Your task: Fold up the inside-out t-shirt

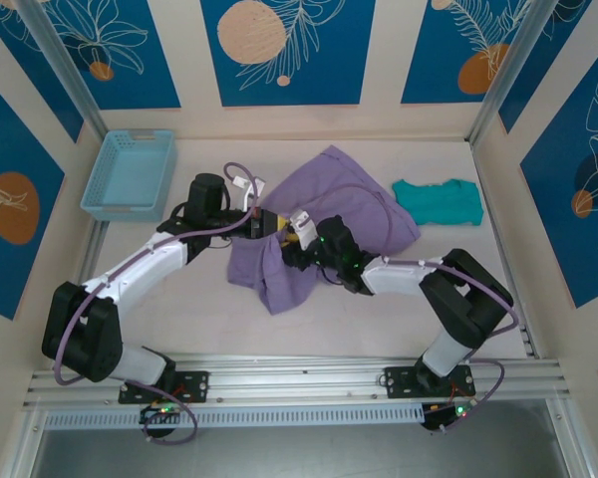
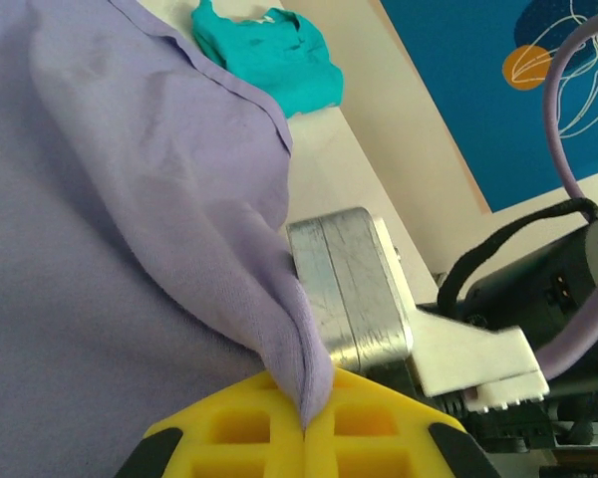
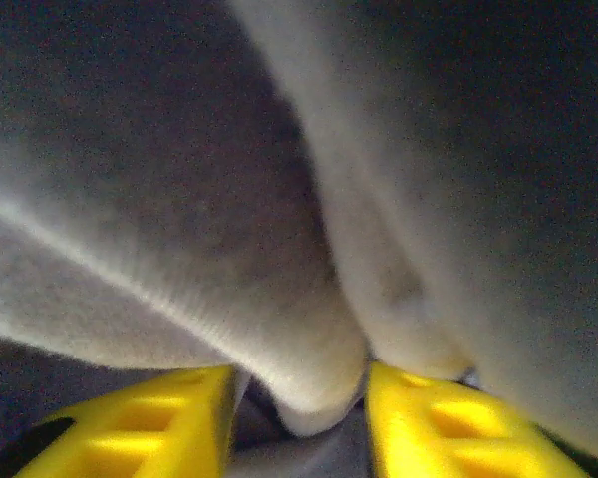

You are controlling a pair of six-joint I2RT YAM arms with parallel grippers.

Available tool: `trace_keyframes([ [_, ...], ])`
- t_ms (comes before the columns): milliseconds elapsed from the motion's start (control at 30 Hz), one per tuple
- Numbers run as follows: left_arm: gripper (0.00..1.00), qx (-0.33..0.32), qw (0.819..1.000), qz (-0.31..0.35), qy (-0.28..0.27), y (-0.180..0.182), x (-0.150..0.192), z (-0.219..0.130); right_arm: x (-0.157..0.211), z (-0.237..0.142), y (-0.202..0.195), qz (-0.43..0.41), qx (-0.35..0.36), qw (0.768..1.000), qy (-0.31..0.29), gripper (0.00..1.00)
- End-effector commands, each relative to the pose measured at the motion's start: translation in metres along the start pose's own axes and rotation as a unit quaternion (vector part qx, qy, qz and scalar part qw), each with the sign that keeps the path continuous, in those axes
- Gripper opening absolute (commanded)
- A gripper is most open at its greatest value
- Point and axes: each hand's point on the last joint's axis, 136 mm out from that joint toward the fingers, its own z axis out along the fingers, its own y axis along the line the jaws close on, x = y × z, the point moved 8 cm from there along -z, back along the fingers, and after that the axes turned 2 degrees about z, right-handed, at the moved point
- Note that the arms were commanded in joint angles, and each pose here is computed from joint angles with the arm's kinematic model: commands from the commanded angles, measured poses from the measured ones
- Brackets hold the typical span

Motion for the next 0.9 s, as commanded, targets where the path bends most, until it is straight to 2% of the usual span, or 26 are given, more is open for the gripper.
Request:
trace_keyframes([
  [0, 0.00, 0.003, 0.999, 0.026, -0.023, -0.010, -0.011, -0.009, -0.021, 0.002, 0.005, -0.017, -0.040, 0.998, -0.044, 0.14],
  [33, 0.00, -0.007, 0.999, 0.024, -0.028, -0.008, -0.012, -0.011, -0.020, 0.000, 0.007, -0.020, -0.047, 0.998, -0.046, 0.07],
  [100, 0.00, -0.033, 0.998, 0.021, -0.040, -0.001, -0.014, -0.016, -0.020, -0.009, 0.011, -0.019, -0.051, 0.998, -0.043, 0.00],
  [300, 0.00, -0.113, 0.991, 0.033, -0.059, 0.018, -0.017, -0.025, -0.018, -0.036, 0.016, -0.006, -0.041, 0.999, -0.015, 0.01],
  [500, 0.00, -0.192, 0.978, 0.063, -0.058, 0.034, -0.019, -0.026, -0.039, -0.051, 0.017, 0.015, -0.024, 1.000, 0.013, 0.00],
  [700, 0.00, -0.214, 0.970, 0.093, -0.065, 0.047, -0.022, -0.020, -0.064, -0.050, 0.023, 0.075, -0.031, 0.995, 0.065, 0.01],
  [767, 0.00, -0.229, 0.966, 0.095, -0.069, 0.054, -0.024, -0.017, -0.073, -0.051, 0.029, 0.091, -0.050, 0.993, 0.064, 0.01],
  [867, 0.02, -0.288, 0.952, 0.078, -0.071, 0.068, -0.028, -0.018, -0.089, -0.055, 0.042, 0.115, -0.090, 0.988, 0.052, 0.00],
])
